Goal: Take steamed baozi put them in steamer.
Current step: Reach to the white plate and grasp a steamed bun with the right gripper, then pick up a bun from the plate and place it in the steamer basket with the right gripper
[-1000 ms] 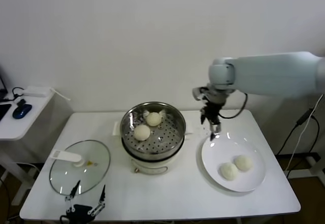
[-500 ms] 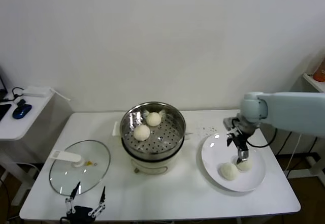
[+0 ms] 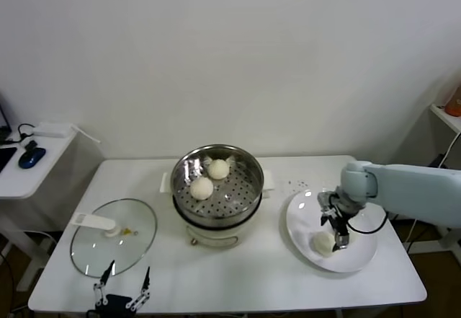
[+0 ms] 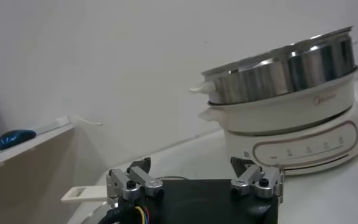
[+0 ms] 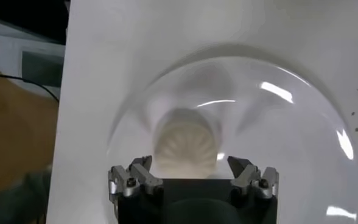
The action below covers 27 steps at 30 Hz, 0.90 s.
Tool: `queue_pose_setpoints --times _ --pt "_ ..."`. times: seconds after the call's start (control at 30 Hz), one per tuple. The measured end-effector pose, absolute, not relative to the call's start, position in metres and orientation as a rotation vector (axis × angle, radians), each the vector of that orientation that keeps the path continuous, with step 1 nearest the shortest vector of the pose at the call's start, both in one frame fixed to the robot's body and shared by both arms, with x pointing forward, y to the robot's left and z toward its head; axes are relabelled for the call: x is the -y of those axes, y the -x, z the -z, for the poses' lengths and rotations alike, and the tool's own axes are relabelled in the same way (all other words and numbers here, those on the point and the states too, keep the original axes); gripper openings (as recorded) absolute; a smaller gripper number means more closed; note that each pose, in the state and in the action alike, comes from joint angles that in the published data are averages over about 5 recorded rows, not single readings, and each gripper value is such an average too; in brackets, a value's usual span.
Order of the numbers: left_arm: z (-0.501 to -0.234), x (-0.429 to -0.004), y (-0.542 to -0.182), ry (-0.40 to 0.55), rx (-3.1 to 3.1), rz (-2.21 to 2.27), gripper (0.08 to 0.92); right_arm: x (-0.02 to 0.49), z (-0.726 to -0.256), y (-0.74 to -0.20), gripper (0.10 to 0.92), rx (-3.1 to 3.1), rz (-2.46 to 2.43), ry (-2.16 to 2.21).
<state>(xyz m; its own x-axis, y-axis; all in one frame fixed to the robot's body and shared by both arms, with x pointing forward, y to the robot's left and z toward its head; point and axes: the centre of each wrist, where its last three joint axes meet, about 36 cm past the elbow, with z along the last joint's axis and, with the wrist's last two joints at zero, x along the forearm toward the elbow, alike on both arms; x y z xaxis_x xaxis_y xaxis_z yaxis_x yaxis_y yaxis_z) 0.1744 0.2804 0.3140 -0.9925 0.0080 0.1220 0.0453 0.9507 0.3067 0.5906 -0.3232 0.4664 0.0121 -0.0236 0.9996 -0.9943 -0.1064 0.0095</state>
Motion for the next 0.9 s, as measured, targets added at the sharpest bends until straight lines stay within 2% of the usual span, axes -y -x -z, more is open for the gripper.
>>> queue_pose_setpoints --times 0.17,0.47,0.63,0.73,0.9 --pt "-0.314 -0.28 -0.175 0.043 2.983 0.475 0.823 0.326 -0.459 -0.589 0.802 1.179 -1.259 -1.305" --pt "-0.316 -0.28 -0.175 0.043 2.983 0.48 0.823 0.327 -0.46 -0.588 0.562 1.19 -1.25 -1.311" --pt "-0.317 -0.28 -0.174 0.043 2.977 0.486 0.823 0.319 -0.483 -0.59 0.436 1.176 -1.265 -1.346" --pt "-0.318 -0.28 -0.174 0.046 2.976 0.49 0.823 0.311 -0.513 -0.595 0.43 1.163 -1.296 -1.38" --pt "-0.317 -0.278 -0.174 0.057 2.976 0.491 0.823 0.292 -0.58 -0.604 0.465 1.145 -1.38 -1.443"
